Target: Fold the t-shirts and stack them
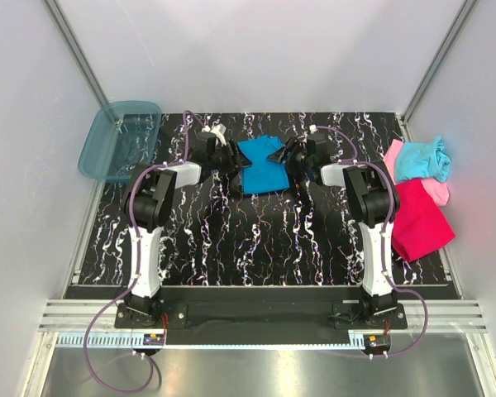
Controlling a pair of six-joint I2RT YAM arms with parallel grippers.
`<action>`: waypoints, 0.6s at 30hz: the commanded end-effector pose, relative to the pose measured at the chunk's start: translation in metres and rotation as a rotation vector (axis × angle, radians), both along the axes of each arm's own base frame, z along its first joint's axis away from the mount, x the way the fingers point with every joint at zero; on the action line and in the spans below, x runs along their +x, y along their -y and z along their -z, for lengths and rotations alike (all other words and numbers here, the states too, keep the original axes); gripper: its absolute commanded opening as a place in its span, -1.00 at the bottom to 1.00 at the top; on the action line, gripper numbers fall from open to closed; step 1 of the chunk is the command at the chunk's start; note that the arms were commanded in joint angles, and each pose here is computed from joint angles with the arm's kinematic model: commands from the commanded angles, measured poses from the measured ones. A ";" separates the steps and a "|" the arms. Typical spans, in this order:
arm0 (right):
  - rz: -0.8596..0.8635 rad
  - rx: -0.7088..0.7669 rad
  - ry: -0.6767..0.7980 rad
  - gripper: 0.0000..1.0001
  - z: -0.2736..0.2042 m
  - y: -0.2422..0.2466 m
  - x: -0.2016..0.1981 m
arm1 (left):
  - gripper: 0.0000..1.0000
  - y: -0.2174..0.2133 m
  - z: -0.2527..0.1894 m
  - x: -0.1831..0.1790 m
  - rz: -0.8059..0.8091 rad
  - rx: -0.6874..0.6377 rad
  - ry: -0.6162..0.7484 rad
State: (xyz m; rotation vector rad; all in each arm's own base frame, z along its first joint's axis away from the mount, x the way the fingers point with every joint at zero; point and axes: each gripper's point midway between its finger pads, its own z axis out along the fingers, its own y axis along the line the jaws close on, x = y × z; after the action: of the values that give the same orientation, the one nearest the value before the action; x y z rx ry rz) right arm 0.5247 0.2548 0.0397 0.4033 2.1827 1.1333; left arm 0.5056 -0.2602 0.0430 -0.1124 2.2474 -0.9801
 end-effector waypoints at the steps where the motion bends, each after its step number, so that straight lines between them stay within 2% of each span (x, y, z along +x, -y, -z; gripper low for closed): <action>1: -0.002 -0.091 -0.057 0.34 0.015 0.008 -0.020 | 0.35 -0.013 -0.017 -0.004 -0.012 0.081 0.030; 9: 0.005 -0.094 -0.038 0.36 0.001 0.012 -0.019 | 0.42 -0.026 -0.018 -0.001 -0.022 0.121 0.015; 18: 0.005 -0.089 -0.056 0.35 0.012 0.010 -0.017 | 0.41 -0.001 0.000 0.002 0.009 0.077 -0.013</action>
State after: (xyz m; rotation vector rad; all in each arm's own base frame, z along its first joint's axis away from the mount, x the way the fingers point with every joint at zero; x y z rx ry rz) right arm 0.5144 0.2477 0.0402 0.3963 2.2170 1.0787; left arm 0.5008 -0.2481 0.0413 -0.0926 2.3122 -0.8808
